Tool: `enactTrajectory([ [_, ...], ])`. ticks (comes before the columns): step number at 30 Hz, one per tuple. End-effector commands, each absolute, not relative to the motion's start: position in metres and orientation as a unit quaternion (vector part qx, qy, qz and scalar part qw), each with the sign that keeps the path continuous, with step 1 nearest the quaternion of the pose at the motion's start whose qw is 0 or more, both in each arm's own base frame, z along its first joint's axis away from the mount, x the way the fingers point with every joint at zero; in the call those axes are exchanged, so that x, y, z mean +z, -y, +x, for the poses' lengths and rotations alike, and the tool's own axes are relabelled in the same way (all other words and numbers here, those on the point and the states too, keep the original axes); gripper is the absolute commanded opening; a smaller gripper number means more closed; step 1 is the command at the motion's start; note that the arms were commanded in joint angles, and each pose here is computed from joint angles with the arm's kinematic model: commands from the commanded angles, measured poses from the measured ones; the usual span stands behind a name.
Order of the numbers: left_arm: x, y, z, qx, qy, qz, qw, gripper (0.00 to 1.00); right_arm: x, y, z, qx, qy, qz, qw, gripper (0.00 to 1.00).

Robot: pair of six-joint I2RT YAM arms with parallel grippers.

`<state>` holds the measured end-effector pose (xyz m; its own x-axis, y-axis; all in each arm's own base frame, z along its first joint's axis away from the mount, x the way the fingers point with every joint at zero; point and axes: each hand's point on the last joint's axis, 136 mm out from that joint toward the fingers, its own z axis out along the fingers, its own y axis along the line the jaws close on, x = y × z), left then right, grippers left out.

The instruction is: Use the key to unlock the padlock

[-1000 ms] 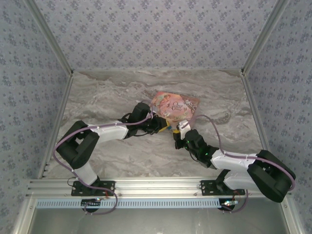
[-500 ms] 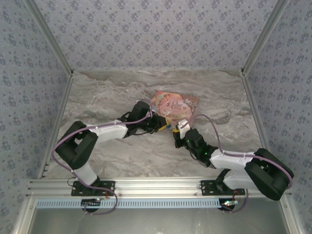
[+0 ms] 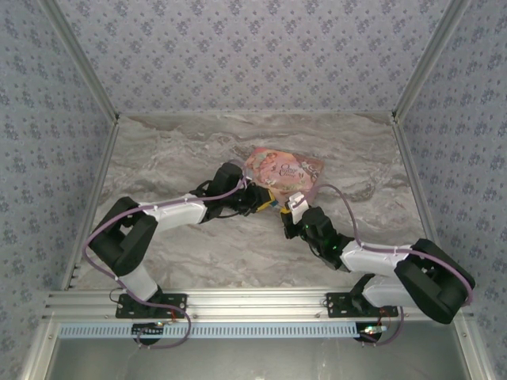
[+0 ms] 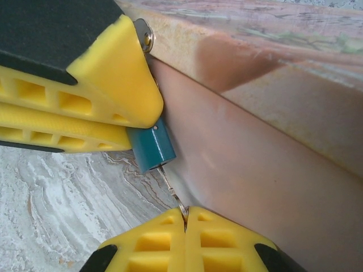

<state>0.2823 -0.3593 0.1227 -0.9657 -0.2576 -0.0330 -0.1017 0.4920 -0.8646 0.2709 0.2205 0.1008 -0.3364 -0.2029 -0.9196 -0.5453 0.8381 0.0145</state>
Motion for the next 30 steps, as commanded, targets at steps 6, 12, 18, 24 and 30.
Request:
enactTrajectory([
  [6,0.176,0.380,0.265,-0.561,-0.824,-0.060,0.056,0.18,0.135,-0.234,0.281,0.232,-0.765,-0.209,0.564,0.00],
  [12,0.176,0.381,0.264,-0.564,-0.822,-0.059,0.053,0.18,0.139,-0.237,0.283,0.246,-0.761,-0.211,0.563,0.00],
  [18,0.177,0.383,0.263,-0.567,-0.820,-0.060,0.052,0.18,0.135,-0.242,0.284,0.256,-0.762,-0.215,0.555,0.00],
  [24,0.172,0.382,0.263,-0.562,-0.823,-0.061,0.052,0.18,0.141,-0.243,0.287,0.274,-0.757,-0.208,0.556,0.00],
  [30,0.162,0.382,0.263,-0.557,-0.827,-0.065,0.048,0.18,0.149,-0.240,0.285,0.296,-0.751,-0.205,0.554,0.00],
])
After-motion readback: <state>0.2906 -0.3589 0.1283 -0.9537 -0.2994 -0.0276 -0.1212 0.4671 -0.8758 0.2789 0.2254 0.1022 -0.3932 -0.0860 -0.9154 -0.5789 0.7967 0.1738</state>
